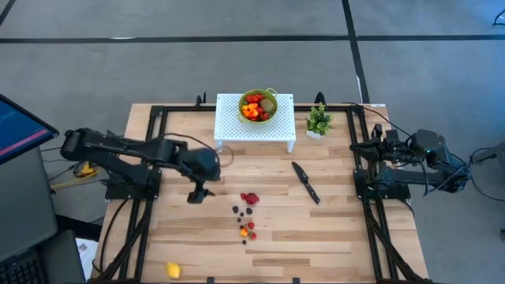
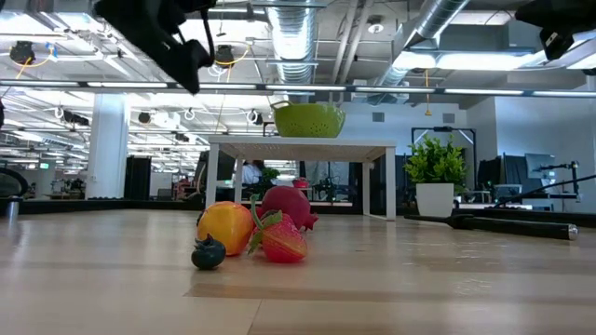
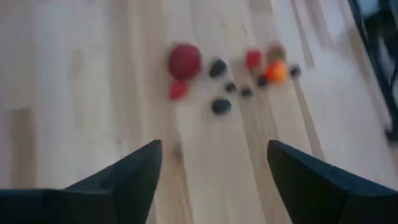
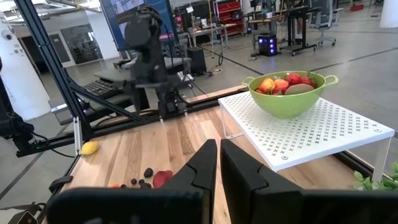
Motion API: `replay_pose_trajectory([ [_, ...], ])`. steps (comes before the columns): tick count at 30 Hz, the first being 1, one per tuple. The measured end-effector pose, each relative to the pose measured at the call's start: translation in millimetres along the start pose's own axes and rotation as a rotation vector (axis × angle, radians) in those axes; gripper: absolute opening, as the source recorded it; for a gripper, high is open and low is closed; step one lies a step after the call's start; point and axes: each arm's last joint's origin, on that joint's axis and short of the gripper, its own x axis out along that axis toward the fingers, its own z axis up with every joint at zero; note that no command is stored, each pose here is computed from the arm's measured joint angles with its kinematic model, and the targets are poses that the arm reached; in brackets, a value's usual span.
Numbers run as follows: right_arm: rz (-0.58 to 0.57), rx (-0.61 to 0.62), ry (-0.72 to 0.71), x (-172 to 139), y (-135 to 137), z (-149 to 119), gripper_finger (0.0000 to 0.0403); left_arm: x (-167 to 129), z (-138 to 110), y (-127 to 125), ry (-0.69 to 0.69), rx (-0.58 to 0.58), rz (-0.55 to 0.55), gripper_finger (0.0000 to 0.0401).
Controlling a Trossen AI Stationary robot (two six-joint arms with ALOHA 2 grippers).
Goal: Pick & Place Fruit
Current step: Put the black raspberry into the green bin
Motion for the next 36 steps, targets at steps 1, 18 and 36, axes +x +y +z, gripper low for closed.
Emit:
replay_pose_trajectory([
  [1,0.0,0.0,0.0,-0.1,0.0,0.1,0.0017,6.2,-0.3,-3.6,0.028,0.04,-0.017,0.0294],
  [18,0.0,0.0,0.0,-0.1,0.0,0.1,0.0017,107.7,2.6,-41.1,0.163,0.47,-0.132,0.0294],
  [36,0.0,0.0,0.0,-0.1,0.0,0.1,0.0017,161.8,-4.0,-8.0,0.206,0.503,-0.089,0.0289],
])
